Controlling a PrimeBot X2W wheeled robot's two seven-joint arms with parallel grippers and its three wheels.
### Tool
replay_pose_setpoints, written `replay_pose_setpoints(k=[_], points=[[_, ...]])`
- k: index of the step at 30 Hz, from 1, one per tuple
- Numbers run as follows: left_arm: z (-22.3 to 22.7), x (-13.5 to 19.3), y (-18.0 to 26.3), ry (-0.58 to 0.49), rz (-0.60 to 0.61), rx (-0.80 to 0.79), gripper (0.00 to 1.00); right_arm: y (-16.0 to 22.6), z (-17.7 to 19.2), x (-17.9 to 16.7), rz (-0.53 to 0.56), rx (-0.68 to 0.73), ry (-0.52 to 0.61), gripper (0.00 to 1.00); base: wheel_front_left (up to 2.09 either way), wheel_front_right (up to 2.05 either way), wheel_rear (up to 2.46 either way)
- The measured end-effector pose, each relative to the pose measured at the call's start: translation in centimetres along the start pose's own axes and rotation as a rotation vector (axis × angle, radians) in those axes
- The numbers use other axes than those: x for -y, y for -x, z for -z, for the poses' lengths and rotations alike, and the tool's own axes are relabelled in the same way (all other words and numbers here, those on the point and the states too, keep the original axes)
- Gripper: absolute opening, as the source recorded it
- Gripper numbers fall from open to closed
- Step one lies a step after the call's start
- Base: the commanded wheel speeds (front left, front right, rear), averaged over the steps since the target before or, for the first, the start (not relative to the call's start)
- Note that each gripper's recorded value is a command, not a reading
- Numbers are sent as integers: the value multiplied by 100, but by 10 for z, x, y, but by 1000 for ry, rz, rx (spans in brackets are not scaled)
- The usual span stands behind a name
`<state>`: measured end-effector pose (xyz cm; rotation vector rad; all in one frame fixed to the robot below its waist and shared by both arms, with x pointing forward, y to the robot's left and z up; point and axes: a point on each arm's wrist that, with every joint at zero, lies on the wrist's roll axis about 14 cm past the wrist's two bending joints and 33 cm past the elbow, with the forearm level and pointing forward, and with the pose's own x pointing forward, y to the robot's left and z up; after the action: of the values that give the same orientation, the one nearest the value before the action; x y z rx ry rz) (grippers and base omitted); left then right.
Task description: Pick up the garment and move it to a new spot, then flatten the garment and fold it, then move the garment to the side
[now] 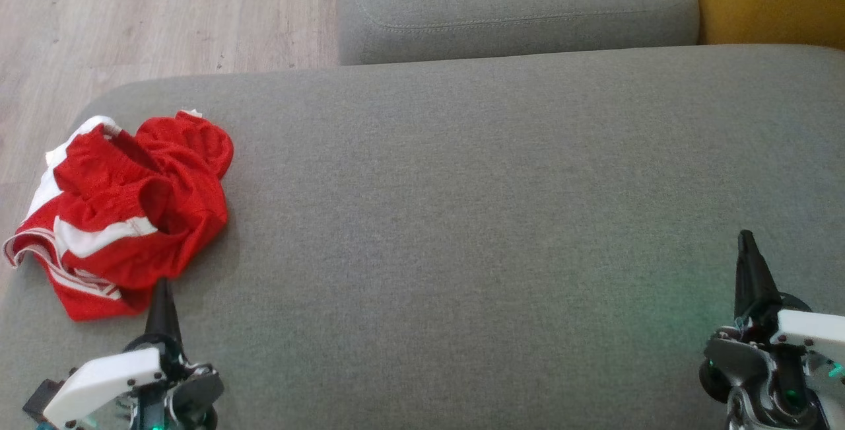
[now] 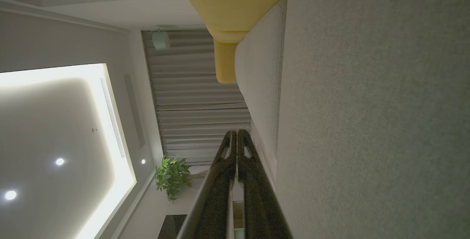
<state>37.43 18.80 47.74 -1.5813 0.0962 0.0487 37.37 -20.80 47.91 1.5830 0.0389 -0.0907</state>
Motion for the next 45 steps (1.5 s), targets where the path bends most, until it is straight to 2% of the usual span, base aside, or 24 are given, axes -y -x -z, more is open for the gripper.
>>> replay_pose_setpoints(k=[21, 22, 29, 38, 40, 42, 45], points=[[0, 0, 0, 0, 0, 0, 0, 0, 0, 0, 0, 0, 0, 0, 0, 0, 0], [0, -2, 0, 0, -7, -1, 100, 0, 0, 2, 6, 0, -1, 100, 0, 0, 0], [1, -52, 24, 12, -154, 5, 100, 27, -1, 54, 161, 7, -11, 100, 0, 0, 0], [4, -45, 21, -64, -139, -1, 100, 23, 6, 49, 149, -6, 62, 100, 0, 0, 0], [6, -43, 20, -97, -135, -9, 100, 23, 6, 49, 151, -12, 101, 100, 0, 0, 0], [9, -39, 19, -172, -130, -13, 100, 21, 8, 45, 140, -24, 210, 100, 0, 0, 0], [13, -40, 20, -219, -138, -26, 100, 20, 9, 44, 137, -30, 264, 100, 0, 0, 0]])
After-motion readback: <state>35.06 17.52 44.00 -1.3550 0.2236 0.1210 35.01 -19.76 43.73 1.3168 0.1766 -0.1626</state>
